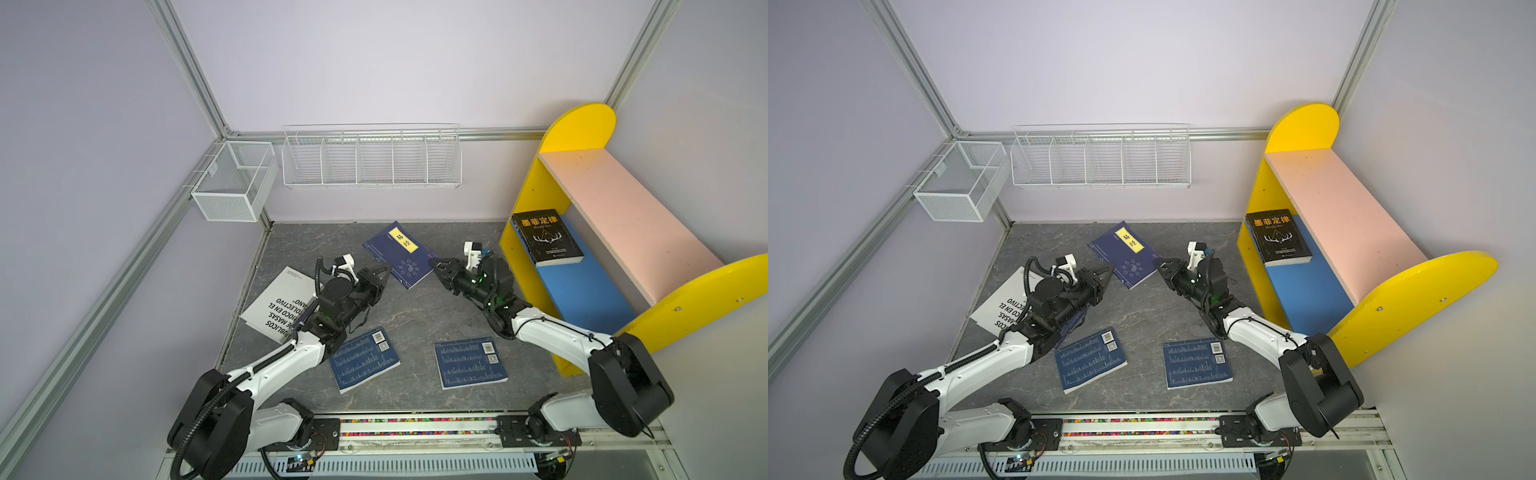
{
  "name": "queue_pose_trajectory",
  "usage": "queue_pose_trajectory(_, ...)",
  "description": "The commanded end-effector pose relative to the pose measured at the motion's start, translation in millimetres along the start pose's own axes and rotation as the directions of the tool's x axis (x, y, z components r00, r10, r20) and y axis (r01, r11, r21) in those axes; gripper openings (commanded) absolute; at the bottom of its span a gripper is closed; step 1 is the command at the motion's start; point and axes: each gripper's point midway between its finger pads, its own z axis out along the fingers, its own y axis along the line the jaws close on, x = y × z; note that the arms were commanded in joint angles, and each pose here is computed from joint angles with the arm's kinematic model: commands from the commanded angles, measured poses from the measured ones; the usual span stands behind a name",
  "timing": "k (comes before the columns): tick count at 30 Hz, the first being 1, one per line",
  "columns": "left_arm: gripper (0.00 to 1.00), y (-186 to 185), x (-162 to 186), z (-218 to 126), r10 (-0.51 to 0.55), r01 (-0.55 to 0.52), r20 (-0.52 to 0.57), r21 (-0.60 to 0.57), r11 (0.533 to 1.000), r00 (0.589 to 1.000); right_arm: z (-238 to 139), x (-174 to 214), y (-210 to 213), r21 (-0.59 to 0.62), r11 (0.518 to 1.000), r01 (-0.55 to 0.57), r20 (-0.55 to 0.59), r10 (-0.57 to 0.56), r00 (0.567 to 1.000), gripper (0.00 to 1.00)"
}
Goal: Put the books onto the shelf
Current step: 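Carry the yellow-label book toward the shelf with the right gripper while the left releases, then move the held book onto the blue shelf beside the black books with the right gripper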
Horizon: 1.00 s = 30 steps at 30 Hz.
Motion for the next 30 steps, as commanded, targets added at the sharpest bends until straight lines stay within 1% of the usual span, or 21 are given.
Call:
queue_pose_trajectory(1, 0.0, -16.6, 6.8, 3.1, -0.004, 0.006, -0.035, 0.057, 0.998, 0.999, -0.2, -19.9, 13.9, -0.058, 0.998, 0.025, 0.081, -0.02, 0.997, 0.28)
queue_pose_trajectory(8, 0.0, -10.3, 14.4, 14.0, -0.01, 0.013, -0.073, 0.04, 0.999, 0.997, -0.7, -24.0, 16.7, -0.063, 0.998, 0.022, 0.09, -0.017, 0.996, 0.11)
queue_pose_trajectory(11, 0.0, -10.6, 14.5, 17.9, -0.005, 0.008, -0.076, 0.039, 0.999, 0.997, -4.3, -25.9, 13.2, -0.042, 0.999, 0.017, 0.093, -0.013, 0.996, 0.08)
queue_pose_trajectory(12, 0.04, -12.4, 14.9, 19.4, 0.003, 0.0, -0.081, 0.041, 0.999, 0.997, -6.4, -28.4, 12.1, -0.039, 0.999, 0.017, 0.099, -0.014, 0.995, 0.08)
queue_pose_trajectory(13, 0.1, -14.3, 15.3, 20.7, 0.01, -0.006, -0.085, 0.044, 0.999, 0.996, -8.9, -31.5, 10.5, -0.035, 0.999, 0.015, 0.107, -0.011, 0.994, 0.08)
queue_pose_trajectory(14, 0.18, -15.3, 15.7, 22.1, 0.018, -0.014, -0.09, 0.041, 0.999, 0.996, -12.5, -37.0, 9.3, -0.034, 0.999, 0.013, 0.119, -0.009, 0.993, 0.07)
queue_pose_trajectory(18, 0.45, -16.0, 13.5, 24.1, 0.045, -0.043, -0.099, 0.023, 0.999, 0.994, -33.7, -65.5, 9.2, -0.039, 0.999, 0.012, 0.182, -0.004, 0.983, 0.07)
queue_pose_trajectory(20, 0.52, -12.0, 8.6, 22.3, 0.043, -0.042, -0.093, 0.013, 0.999, 0.995, -47.8, -80.6, 13.0, -0.032, 0.999, 0.035, 0.224, -0.027, 0.974, 0.06)
queue_pose_trajectory(21, 0.54, -10.5, 5.4, 20.7, 0.042, -0.041, -0.089, 0.011, 0.999, 0.995, -55.6, -88.5, 13.8, -0.018, 0.999, 0.051, 0.246, -0.045, 0.968, 0.06)
queue_pose_trajectory(25, 0.57, -0.4, -5.8, 13.6, 0.037, -0.038, -0.073, -0.013, 0.999, 0.997, -90.6, -121.8, 19.5, 0.016, 0.994, 0.108, 0.341, -0.106, 0.934, 0.06)
queue_pose_trajectory(27, 0.58, 6.0, -9.7, 9.4, 0.036, -0.038, -0.064, -0.031, 0.999, 0.997, -110.3, -140.5, 16.4, 0.029, 0.994, 0.11, 0.396, -0.112, 0.911, 0.06)
queue_pose_trajectory(30, 0.59, 14.2, -12.0, 4.6, 0.033, -0.036, -0.055, -0.051, 0.998, 0.998, -129.0, -159.3, 15.0, -0.005, 0.995, 0.103, 0.438, -0.091, 0.894, 0.06)
